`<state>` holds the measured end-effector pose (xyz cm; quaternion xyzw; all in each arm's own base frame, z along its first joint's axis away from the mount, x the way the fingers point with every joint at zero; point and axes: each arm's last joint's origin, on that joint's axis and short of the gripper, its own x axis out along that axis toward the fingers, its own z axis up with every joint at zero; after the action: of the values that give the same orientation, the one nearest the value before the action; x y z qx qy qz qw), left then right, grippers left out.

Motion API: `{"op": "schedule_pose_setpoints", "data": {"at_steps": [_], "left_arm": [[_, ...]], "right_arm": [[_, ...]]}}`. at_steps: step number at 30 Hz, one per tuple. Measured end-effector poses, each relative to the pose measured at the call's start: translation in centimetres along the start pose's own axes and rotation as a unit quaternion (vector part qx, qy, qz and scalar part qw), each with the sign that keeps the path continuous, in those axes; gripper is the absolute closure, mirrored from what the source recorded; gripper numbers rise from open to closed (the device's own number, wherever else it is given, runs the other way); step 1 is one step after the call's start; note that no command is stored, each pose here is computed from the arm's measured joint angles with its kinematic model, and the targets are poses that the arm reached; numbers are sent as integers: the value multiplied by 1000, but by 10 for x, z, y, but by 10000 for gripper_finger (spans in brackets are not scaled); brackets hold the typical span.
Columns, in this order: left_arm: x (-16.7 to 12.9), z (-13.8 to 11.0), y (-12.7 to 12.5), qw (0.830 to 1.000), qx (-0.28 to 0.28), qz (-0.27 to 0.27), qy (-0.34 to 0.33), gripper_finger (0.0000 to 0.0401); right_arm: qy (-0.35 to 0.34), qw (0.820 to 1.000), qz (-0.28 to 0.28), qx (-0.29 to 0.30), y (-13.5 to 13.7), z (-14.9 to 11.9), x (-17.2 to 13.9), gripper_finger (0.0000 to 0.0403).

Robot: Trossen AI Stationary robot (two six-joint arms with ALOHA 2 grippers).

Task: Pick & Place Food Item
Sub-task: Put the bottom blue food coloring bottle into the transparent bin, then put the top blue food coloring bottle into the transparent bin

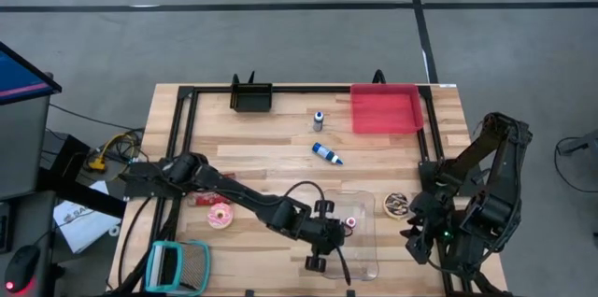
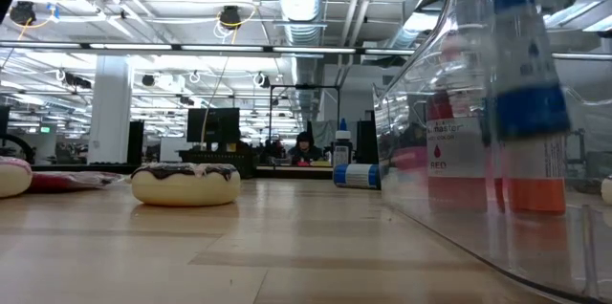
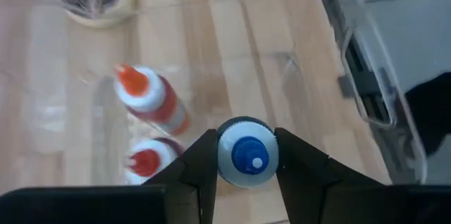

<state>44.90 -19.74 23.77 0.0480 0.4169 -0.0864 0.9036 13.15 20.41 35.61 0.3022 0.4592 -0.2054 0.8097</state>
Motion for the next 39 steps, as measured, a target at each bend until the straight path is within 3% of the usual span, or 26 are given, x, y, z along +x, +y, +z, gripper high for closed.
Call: {"op": "schedule_pose_setpoints", "data": {"at_steps": [19, 25, 39], "left_arm": [[14, -10, -1, 999, 19, 1, 32, 293], [14, -9, -1, 999, 19, 6, 27, 250], [5, -1, -2, 1000, 12, -2, -5, 269]], "right_arm": [[-12, 1000, 2, -1, 0, 1, 0, 228], [-12, 1000, 2, -2, 0, 1, 0, 228], [-12, 1000, 4, -2, 0, 0, 0, 228]]}}
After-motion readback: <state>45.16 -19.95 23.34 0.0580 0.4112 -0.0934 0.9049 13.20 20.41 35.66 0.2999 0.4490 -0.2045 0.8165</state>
